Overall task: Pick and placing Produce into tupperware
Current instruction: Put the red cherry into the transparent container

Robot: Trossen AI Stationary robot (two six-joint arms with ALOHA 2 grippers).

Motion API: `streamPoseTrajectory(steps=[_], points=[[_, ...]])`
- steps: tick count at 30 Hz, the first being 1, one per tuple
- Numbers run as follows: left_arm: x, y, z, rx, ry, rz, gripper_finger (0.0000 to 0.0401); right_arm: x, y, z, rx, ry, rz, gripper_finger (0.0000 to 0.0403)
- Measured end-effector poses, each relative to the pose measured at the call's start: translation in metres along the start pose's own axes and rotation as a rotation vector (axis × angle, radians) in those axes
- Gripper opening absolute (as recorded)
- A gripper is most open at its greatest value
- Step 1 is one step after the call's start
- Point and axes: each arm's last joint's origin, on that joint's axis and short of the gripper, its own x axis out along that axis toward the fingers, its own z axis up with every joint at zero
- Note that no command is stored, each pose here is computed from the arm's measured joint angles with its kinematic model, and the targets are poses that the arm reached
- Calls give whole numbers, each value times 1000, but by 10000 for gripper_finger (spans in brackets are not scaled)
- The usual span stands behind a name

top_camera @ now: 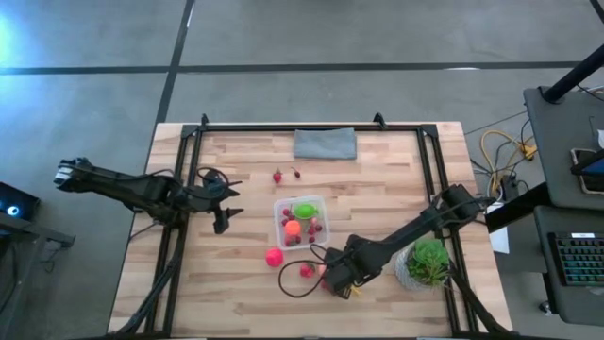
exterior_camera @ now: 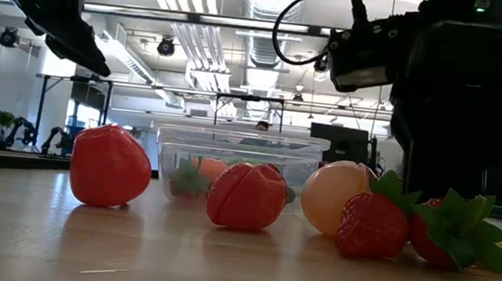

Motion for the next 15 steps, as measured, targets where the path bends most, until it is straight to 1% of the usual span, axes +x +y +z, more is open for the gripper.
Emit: streamPoseTrajectory(steps=[11,15], points=[[1,-1,1,-1,5,-1,240,2,-5,7,22,-23,-15,207],[0,0,1,-3,0,1,240,1,-5,7,42,-22,-15,191]])
